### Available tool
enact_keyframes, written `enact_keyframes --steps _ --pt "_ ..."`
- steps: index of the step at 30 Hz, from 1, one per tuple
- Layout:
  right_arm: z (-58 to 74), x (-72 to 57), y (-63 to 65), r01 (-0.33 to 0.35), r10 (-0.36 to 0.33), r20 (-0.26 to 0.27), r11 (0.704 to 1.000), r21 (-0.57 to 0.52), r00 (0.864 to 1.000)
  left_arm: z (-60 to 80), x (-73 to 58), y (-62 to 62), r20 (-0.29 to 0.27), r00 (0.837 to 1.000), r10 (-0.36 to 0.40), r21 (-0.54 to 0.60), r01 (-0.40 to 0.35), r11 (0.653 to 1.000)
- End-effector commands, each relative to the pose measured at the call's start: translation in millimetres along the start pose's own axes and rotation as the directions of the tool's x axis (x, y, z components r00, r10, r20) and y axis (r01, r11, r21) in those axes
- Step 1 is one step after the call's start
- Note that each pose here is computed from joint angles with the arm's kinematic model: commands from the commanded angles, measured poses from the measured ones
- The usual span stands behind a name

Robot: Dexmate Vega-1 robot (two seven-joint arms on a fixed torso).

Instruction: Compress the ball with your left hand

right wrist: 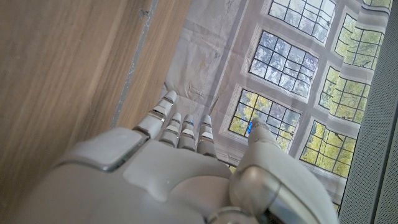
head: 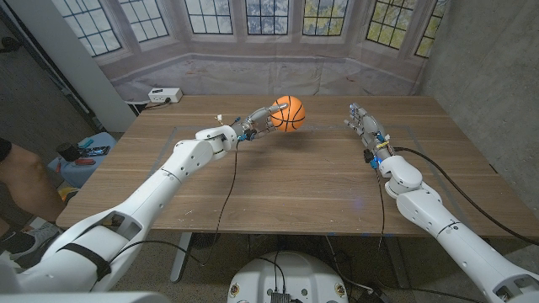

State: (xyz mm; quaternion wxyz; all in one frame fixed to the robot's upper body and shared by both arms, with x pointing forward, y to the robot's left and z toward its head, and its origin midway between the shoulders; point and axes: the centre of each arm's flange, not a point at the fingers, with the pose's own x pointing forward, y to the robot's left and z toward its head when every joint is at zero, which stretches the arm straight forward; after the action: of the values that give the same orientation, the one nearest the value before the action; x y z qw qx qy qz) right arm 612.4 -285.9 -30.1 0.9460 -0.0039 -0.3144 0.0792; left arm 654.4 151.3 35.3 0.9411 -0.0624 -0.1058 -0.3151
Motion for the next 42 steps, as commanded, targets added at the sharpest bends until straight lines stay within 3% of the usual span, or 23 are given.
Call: enact_keyframes --steps 1,26,42 --pt "-0.1 -1.2 -0.7 -0.003 0.003 -0.002 1.000 -0.001 1.000 0.4 1.8 0.4 -0.021 0.998 -0.060 0.002 0.060 0.998" --pt "3.5 5.9 1.5 -0.025 0.025 -0.008 1.000 -0.012 1.000 6.0 9.7 6.3 -0.067 0.984 -0.164 -0.003 0.165 0.986" --pt "3.1 -2.4 -1.3 -0.024 0.023 -0.012 1.000 -0.013 1.000 6.0 14.0 0.0 -0.085 0.970 -0.228 0.008 0.230 0.973"
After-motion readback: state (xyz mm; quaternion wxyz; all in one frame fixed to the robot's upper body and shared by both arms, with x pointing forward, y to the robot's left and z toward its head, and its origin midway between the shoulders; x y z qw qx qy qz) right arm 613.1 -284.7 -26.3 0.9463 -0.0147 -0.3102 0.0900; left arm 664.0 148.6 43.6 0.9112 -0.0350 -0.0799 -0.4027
